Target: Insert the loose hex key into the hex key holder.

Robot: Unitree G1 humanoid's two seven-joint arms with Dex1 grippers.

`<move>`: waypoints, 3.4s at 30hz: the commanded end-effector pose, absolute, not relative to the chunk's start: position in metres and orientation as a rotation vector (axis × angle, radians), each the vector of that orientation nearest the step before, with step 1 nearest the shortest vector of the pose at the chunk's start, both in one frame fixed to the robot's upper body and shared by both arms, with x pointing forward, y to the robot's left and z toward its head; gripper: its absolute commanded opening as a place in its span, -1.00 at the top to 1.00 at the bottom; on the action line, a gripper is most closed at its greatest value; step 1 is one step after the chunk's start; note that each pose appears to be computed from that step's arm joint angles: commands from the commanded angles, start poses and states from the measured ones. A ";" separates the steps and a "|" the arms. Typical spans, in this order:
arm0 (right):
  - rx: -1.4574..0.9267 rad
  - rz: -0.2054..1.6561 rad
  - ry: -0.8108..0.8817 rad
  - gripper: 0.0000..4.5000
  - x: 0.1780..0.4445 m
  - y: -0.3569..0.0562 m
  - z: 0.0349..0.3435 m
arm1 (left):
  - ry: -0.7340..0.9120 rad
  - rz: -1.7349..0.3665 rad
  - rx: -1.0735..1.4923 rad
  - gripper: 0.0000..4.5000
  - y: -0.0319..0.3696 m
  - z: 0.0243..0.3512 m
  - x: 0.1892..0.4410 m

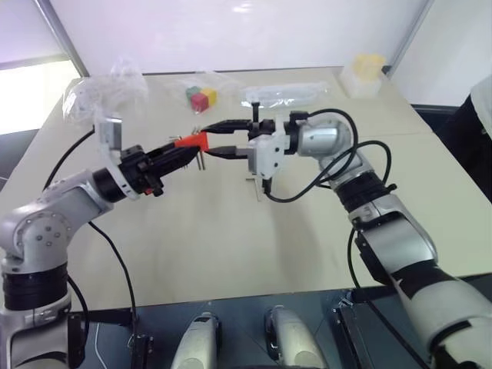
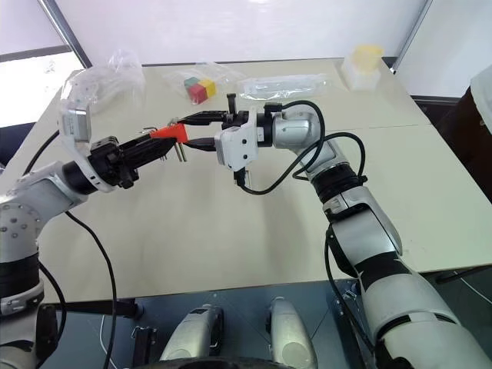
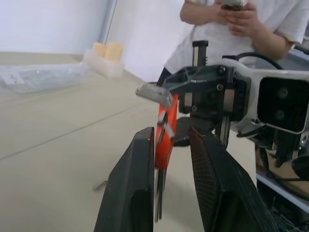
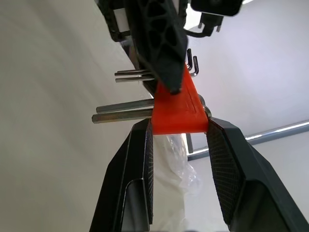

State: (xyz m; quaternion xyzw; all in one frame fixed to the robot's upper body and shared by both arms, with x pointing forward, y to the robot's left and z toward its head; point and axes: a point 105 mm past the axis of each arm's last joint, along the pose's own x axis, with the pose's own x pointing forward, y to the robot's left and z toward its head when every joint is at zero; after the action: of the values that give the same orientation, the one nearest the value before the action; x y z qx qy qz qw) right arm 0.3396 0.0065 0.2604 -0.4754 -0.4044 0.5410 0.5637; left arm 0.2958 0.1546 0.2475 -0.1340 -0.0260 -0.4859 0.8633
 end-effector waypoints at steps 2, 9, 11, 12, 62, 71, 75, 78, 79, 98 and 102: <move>-1.112 1.255 -1.010 0.54 0.334 0.007 0.272 | -0.095 -1.019 -0.276 0.50 0.158 0.259 0.293; -1.112 1.256 -1.009 0.54 0.333 0.007 0.271 | -0.088 -1.019 -0.275 0.50 0.158 0.257 0.293; -1.111 1.255 -1.010 0.54 0.333 0.007 0.271 | -0.084 -1.021 -0.274 0.50 0.157 0.256 0.293; -1.110 1.255 -1.011 0.54 0.333 0.007 0.272 | -0.081 -1.022 -0.275 0.50 0.157 0.256 0.293; -0.294 0.825 0.333 -0.99 0.408 -0.009 0.223 | -0.114 -0.924 -0.035 1.00 0.170 0.255 0.282; -0.369 0.605 0.707 -0.99 0.412 -0.024 0.168 | -0.116 -0.896 -0.049 1.00 0.174 0.254 0.282; -0.369 0.585 0.754 -0.99 0.410 -0.026 0.163 | -0.114 -0.891 -0.049 1.00 0.174 0.252 0.282; -0.342 0.542 0.788 -0.99 0.413 -0.030 0.159 | -0.114 -0.889 -0.048 1.00 0.173 0.252 0.281; -0.330 0.529 0.795 -0.99 0.413 -0.032 0.158 | -0.114 -0.889 -0.048 1.00 0.173 0.251 0.281; -0.348 0.410 0.849 0.79 0.421 -0.041 0.136 | -0.098 -0.877 -0.029 1.00 0.172 0.248 0.280; -0.375 0.447 0.852 0.99 0.416 -0.033 0.135 | -0.098 -0.874 -0.027 1.00 0.173 0.248 0.281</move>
State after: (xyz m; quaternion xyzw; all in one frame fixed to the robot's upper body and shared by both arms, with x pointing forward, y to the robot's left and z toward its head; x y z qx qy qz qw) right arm 0.4196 -0.0436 0.1329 -0.1770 0.4123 0.1948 0.8722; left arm 0.2843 0.1716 0.2350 -0.0321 -0.0201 -0.4249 0.9044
